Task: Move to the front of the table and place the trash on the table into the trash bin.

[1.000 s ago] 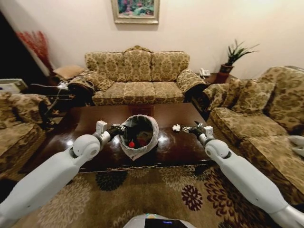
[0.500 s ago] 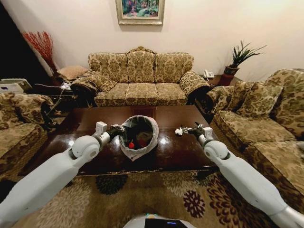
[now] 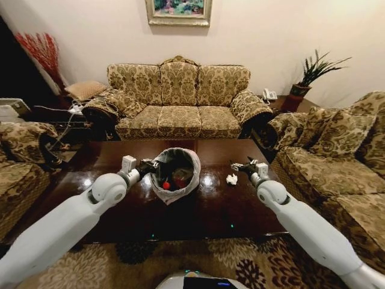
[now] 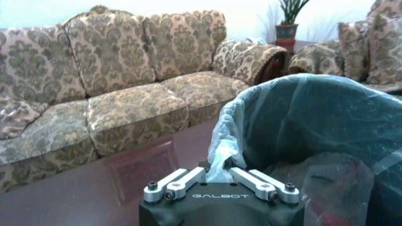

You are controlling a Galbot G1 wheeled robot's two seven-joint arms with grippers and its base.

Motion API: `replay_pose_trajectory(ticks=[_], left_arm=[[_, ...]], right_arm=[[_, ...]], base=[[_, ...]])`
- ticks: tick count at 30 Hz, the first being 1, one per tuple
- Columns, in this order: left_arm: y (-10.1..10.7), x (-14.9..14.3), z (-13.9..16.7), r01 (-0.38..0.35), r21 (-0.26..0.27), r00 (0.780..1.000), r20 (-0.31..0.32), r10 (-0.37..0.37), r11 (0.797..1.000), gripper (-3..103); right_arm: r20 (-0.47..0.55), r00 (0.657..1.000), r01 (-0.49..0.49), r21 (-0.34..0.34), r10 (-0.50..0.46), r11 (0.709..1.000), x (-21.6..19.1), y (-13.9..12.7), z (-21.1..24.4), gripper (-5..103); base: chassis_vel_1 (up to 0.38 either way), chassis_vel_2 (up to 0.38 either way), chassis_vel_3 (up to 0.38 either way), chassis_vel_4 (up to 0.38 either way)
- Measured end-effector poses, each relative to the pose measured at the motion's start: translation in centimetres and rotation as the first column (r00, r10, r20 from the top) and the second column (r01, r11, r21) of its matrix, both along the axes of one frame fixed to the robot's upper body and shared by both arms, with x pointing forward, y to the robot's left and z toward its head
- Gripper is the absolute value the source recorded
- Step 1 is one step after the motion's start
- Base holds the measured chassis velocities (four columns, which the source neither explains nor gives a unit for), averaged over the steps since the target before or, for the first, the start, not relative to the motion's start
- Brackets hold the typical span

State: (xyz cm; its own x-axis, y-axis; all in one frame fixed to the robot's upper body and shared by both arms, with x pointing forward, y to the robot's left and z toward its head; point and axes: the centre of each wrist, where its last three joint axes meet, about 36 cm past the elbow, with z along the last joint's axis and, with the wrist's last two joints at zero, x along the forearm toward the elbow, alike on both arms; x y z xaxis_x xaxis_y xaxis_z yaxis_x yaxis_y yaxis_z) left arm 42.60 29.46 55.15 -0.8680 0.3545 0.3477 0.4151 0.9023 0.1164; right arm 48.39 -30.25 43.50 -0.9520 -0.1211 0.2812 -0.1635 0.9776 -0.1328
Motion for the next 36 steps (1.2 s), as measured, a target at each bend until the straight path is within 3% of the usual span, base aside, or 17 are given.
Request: replay_pose_trajectory(ticks=[13, 20, 36], left_arm=[[0.1, 0.1, -0.2, -0.01, 0.01, 1.0, -0.003, 0.01, 1.0, 2], [0.2, 0.1, -0.1, -0.021, 0.004, 1.0, 0.008, 0.021, 1.0, 2], [0.6, 0.3, 0.5, -0.037, 0.005, 0.999, 0.037, 0.037, 0.999, 2]], right_arm=[[-0.067, 0.997, -0.014, 0.102, 0.021, 0.995, -2.1, -1.8, -5.1, 100], [-0.061, 0.986, -0.143, 0.198, 0.158, 0.97, -1.5, -1.6, -8.3, 100], [-0.049, 0.966, -0.238, 0.23, 0.255, 0.944, 3.7, 0.3, -10.9, 100]], base=[[-0.055, -0.071, -0.058, -0.042], [-0.053, -0.064, -0.067, -0.058], [0.0, 0.0, 0.0, 0.0]])
